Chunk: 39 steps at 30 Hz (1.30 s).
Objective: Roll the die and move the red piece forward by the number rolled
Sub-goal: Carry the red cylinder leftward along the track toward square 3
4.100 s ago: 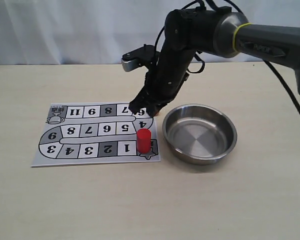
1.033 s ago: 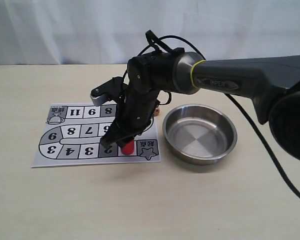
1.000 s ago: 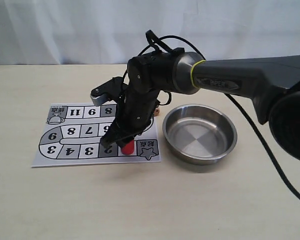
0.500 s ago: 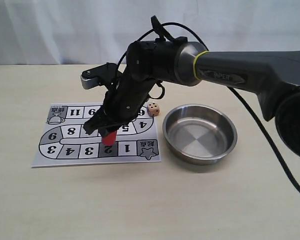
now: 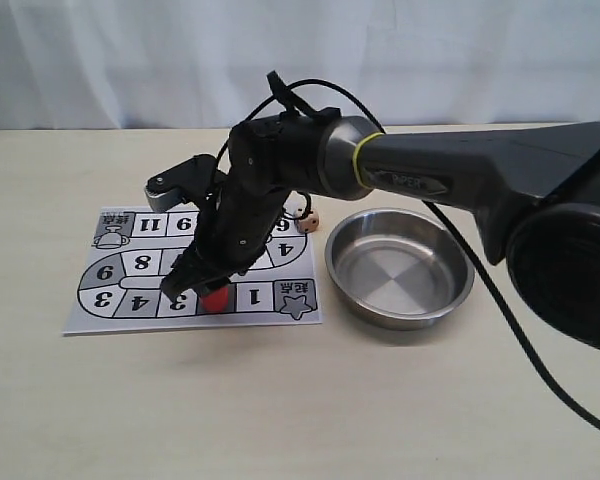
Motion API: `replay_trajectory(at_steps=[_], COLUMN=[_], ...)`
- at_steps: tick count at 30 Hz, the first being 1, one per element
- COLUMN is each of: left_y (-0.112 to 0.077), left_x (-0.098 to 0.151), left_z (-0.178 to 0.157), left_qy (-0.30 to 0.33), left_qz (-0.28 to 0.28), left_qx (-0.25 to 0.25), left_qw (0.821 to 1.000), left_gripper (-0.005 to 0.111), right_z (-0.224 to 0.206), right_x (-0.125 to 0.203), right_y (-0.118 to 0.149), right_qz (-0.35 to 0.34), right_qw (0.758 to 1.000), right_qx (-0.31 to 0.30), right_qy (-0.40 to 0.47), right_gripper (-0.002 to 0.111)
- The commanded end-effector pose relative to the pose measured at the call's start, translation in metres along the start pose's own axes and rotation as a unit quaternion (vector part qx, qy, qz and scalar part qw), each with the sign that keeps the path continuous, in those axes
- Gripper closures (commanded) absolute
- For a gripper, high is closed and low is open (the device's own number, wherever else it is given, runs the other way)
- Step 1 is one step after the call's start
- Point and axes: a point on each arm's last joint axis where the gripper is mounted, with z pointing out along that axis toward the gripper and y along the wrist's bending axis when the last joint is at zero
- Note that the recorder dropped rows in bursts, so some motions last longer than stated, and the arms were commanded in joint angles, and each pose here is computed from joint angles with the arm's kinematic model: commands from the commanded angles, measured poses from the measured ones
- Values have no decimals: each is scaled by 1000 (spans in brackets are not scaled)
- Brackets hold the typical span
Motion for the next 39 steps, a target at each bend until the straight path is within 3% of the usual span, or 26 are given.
replay_trajectory(at_steps=[1,16,28,39], left_y=[0,0,0,0], left_x=[-2,-2,-2,-2], left_z=[0,0,0,0], left_qy=[-6,-5,-5,-5], left_qz=[-2,-2,-2,-2], left_qx=[0,0,0,0], left_qw=[1000,1000,1000,1000], left_gripper=[107,107,107,107], right_z=[-20,-26,26,-14], right_x=[-9,-28,-12,-42], right_y=[0,29,26,30], right_qz=[0,-31,-27,-29], right_qw=[999,995,999,995], right_qx=[7,-7,-12,-21], right_qy=[-37,-96,-45,-88], right_gripper=[104,104,104,104])
